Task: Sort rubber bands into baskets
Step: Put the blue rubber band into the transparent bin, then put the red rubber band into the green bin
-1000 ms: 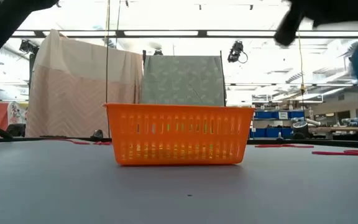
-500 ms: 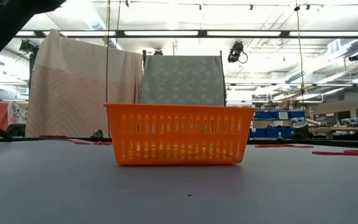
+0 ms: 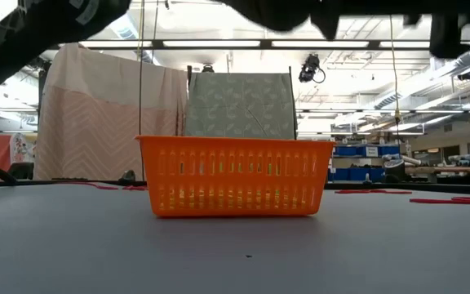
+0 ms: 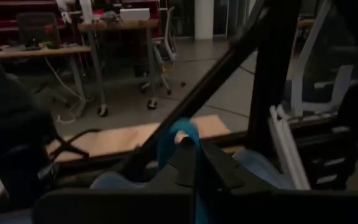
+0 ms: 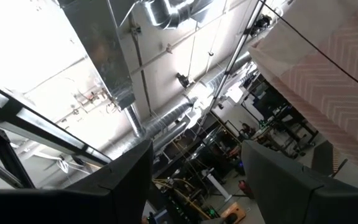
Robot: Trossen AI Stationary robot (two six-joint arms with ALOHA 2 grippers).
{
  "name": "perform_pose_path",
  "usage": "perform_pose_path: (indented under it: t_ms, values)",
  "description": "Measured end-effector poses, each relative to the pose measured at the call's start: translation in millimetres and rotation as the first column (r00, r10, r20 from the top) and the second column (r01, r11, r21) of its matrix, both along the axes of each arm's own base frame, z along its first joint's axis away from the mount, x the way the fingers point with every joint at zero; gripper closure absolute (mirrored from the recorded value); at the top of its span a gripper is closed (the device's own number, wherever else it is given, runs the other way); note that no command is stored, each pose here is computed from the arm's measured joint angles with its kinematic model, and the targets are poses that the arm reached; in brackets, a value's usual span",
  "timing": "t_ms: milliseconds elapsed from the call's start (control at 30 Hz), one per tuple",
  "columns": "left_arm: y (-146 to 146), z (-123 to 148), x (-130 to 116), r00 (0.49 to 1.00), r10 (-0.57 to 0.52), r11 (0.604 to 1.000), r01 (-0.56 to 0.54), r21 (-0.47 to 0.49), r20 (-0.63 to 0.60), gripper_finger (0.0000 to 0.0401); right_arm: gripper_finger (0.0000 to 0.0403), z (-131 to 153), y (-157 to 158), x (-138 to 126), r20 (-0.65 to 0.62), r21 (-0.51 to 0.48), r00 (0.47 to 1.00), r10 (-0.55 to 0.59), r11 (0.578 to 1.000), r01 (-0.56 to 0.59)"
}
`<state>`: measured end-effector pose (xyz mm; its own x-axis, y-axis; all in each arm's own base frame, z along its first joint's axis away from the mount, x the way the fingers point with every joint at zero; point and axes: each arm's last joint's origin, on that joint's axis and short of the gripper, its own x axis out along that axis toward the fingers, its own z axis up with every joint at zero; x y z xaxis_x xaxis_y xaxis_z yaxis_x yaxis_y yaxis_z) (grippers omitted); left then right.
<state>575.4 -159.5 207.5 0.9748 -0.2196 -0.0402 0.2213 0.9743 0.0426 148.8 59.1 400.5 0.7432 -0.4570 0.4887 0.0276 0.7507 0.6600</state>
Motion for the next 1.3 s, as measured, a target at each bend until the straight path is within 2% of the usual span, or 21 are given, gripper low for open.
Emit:
perform_pose_path:
  t_ms: [133,267,333,433,533,800,900,1033,1167,1267,1300]
  values:
    - [0,-18,3,1.0,0.007,1.0,-0.008,-0.006,-0.022,0.0383,0.0147,-1,1,1,-0.015,-0.004,1.0,0.0,1.0,0.0]
    - [0,-31,4,0.993,0.027,0.997,-0.035,-0.074,-0.113,0.0381,0.0147,-2,1,2,-0.022,-0.008,1.0,0.0,1.0,0.0]
    - [1,-34,3,0.988,0.038,0.995,-0.051,-0.084,-0.15,0.0379,0.0147,-2,1,2,-0.022,-0.008,1.0,0.0,1.0,0.0]
    - [2,-34,3,0.987,0.004,0.996,-0.019,-0.09,-0.161,0.0365,0.0147,-2,1,2,-0.025,-0.012,1.0,-0.003,1.0,0.003]
    - [2,-30,3,0.984,-0.023,0.996,0.007,-0.09,-0.179,0.0334,0.0147,-2,1,2,-0.025,-0.013,1.0,-0.003,1.0,0.003]
    - [11,-17,0,0.949,-0.078,0.996,0.059,-0.073,-0.304,0.0217,0.0147,-2,1,2,-0.027,-0.013,1.0,-0.005,1.0,0.005]
    - [24,2,-7,0.921,-0.083,0.996,0.061,-0.069,-0.38,0.0183,0.0147,-2,1,2,-0.032,-0.017,0.999,-0.012,1.0,0.012]
    - [51,47,-29,0.857,-0.081,0.996,0.054,-0.068,-0.509,0.0164,0.0147,-2,0,2,-0.047,-0.021,0.998,-0.036,0.999,0.035]
    - [82,69,-61,0.707,-0.025,0.999,0.039,0.004,-0.707,0.0166,0.0147,-2,-2,2,-0.063,-0.036,0.996,-0.069,0.997,0.066]
    - [103,87,-89,0.586,0.052,0.997,0.019,0.077,-0.809,0.0174,0.0147,-3,-4,3,-0.091,-0.039,0.99,-0.112,0.993,0.109]
    - [109,95,-98,0.56,0.071,0.996,0.007,0.09,-0.826,0.0177,0.0147,-4,-5,3,-0.119,-0.037,0.983,-0.141,0.99,0.138]
